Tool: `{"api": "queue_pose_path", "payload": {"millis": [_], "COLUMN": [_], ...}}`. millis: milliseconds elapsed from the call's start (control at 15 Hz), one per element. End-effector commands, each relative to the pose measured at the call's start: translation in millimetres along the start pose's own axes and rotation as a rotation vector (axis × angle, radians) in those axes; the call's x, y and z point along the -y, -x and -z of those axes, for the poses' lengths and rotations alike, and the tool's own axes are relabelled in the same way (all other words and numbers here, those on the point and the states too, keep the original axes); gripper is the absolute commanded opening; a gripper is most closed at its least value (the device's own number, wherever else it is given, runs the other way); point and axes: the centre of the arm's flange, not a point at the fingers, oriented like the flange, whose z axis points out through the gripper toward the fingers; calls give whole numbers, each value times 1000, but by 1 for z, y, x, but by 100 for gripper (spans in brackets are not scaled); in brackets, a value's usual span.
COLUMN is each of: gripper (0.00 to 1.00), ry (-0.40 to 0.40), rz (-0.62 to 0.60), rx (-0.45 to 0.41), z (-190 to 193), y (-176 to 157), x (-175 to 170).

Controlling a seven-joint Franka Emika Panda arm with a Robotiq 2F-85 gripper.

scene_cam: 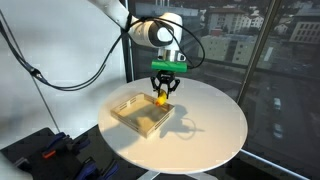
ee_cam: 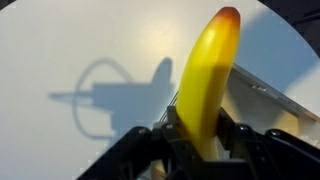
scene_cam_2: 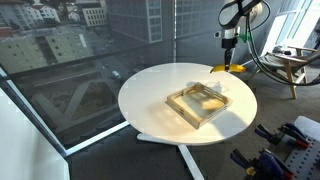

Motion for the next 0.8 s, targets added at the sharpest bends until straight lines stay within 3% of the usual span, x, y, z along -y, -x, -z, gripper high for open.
{"api": "queue_pose_path", "payload": {"millis": [0, 67, 133, 733], "gripper": [16, 16, 41, 41], "ry": [27, 27, 1, 3], "rz": [34, 36, 8, 12], "rx": [-7, -11, -1, -4], "z": [9, 10, 1, 4], "y": [13, 13, 2, 3], "x": [15, 15, 6, 8]}}
